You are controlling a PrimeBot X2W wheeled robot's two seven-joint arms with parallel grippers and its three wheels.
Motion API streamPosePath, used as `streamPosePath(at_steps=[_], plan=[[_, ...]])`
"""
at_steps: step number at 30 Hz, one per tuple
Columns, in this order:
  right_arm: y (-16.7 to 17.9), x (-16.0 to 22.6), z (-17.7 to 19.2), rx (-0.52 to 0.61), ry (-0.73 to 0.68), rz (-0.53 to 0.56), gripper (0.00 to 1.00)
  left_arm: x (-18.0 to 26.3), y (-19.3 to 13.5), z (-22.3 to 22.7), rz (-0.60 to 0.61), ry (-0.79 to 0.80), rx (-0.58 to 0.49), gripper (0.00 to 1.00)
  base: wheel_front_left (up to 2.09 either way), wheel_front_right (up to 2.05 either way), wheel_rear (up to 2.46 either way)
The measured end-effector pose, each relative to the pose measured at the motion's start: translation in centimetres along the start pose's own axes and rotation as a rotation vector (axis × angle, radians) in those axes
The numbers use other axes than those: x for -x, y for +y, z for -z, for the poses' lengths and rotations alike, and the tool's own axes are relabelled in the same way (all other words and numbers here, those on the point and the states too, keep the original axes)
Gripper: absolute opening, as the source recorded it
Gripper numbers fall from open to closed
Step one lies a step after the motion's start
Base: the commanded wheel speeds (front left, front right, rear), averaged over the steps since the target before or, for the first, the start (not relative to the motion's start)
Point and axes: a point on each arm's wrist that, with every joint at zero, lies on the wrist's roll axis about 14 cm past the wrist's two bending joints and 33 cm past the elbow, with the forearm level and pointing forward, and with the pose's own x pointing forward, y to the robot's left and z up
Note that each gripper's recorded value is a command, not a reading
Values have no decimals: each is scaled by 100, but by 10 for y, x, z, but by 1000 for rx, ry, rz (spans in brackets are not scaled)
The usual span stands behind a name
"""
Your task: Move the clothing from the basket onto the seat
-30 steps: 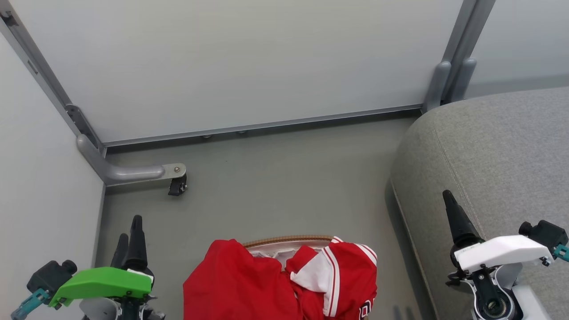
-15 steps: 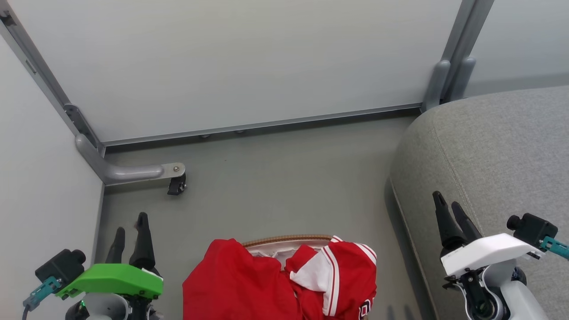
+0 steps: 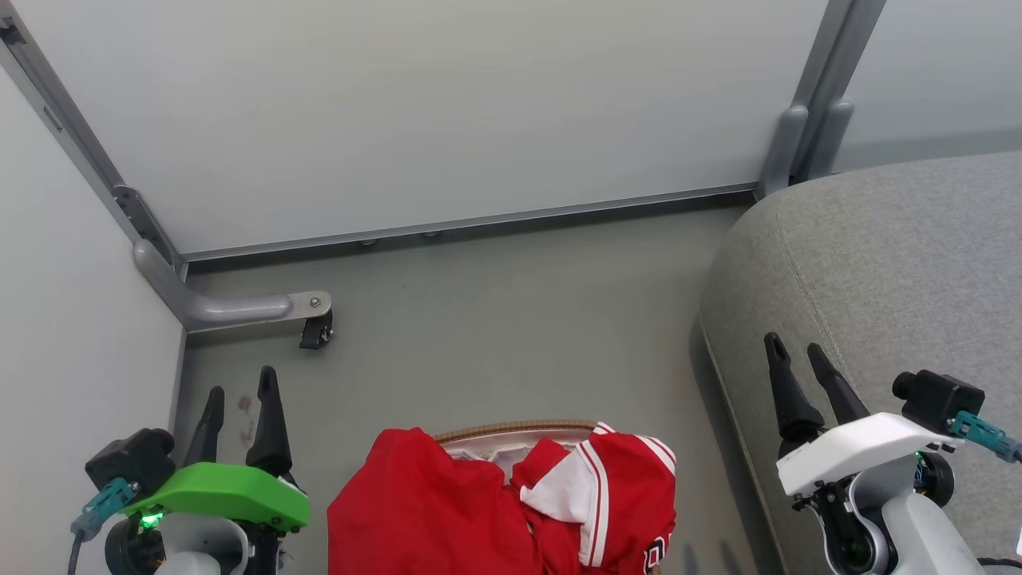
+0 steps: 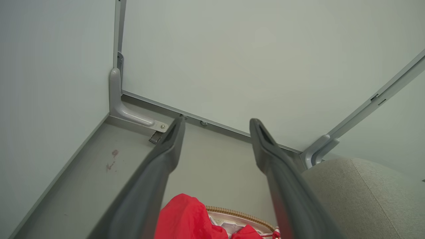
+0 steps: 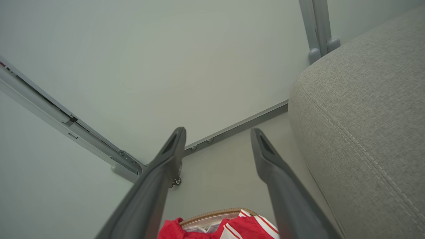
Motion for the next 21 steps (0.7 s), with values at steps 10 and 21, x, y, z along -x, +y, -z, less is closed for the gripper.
streamPosePath(at_steps=[10, 21], plan=[[7, 0, 2, 121, -2, -30, 100, 1, -6, 2, 21, -5, -122, 100, 0, 0, 0], [6, 5, 8, 234, 10, -40, 100, 6, -7, 10, 28, -3, -214, 100, 0, 0, 0]])
